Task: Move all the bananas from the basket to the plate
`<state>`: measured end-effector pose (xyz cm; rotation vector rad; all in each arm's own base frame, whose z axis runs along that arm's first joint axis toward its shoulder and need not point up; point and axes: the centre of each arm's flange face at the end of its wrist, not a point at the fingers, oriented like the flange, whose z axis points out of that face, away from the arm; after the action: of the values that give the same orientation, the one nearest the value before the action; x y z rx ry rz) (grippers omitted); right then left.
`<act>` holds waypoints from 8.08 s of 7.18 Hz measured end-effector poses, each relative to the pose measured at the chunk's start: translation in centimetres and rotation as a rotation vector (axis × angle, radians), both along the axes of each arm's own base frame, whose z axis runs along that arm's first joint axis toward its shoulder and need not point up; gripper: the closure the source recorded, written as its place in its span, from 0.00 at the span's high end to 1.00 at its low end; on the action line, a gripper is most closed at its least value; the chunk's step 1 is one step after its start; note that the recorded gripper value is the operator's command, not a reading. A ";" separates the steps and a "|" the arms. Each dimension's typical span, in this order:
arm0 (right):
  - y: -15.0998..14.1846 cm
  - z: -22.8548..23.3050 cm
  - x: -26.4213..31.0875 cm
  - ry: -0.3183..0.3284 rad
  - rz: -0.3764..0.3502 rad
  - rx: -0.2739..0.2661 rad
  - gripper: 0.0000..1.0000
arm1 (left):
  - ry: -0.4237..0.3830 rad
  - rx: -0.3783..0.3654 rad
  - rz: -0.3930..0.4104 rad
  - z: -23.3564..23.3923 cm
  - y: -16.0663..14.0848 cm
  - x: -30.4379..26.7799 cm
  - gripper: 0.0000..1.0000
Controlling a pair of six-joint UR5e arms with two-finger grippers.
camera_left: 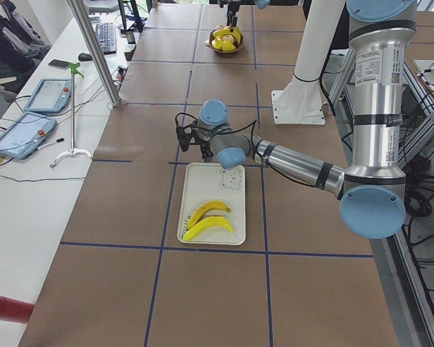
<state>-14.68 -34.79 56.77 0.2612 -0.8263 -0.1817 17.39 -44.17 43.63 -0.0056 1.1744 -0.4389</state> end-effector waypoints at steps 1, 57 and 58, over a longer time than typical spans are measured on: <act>-0.1 -0.3 -0.7 -0.007 -0.002 -0.007 0.85 | 0.000 0.000 0.000 0.0 0.0 0.0 1.00; -9.8 -48.2 -33.2 -0.282 -0.171 -0.319 0.03 | 0.277 0.924 0.554 -22.8 4.5 25.0 0.79; -9.7 -48.3 -33.2 -0.290 -0.173 -0.313 0.03 | 0.283 0.924 0.560 -22.9 4.9 25.3 0.73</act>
<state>-47.92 -44.52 8.43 -0.0816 -1.1510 -0.1754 42.68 -39.25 20.75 0.4041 1.4975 0.6368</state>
